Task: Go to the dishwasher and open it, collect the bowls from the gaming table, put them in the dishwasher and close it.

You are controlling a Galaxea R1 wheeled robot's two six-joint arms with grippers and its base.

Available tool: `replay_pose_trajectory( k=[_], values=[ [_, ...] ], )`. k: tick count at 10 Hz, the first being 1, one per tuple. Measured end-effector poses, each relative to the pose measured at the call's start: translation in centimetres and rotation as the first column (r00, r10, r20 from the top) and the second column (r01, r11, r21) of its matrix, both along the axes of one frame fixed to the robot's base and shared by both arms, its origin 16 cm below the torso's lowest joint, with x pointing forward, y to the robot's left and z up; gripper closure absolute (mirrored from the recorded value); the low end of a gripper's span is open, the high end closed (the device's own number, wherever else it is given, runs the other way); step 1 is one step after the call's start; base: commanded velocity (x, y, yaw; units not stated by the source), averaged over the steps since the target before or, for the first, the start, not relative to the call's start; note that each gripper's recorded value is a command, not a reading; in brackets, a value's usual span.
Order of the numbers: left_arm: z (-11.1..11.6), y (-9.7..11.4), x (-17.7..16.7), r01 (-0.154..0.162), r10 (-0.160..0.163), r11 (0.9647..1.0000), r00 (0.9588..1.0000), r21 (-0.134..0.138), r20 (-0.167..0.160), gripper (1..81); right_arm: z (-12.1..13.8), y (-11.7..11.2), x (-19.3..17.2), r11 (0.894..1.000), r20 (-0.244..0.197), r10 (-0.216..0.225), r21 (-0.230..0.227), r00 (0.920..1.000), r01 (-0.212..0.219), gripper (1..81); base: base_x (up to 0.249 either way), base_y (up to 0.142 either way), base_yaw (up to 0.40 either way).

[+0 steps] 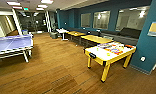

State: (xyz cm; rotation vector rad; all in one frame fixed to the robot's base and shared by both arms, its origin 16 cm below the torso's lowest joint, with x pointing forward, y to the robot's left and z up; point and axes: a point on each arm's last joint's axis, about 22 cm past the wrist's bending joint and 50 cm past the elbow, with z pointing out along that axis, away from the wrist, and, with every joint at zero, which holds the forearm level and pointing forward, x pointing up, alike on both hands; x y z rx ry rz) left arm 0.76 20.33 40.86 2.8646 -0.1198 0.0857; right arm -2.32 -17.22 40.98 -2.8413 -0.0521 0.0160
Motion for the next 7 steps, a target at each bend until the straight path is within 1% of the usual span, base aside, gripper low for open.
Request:
replay_pose_trajectory(
  k=[7],
  values=[
    [-0.02, 0.37, 0.01, 0.0, 0.0, 1.0, 1.0, 0.004, 0.0, 1.0, 0.0, 0.0, 0.04, 1.0, 0.001, 0.0, 0.0, 1.0, 0.0, 1.0, 0.0, 0.0, -0.398]
  ],
)
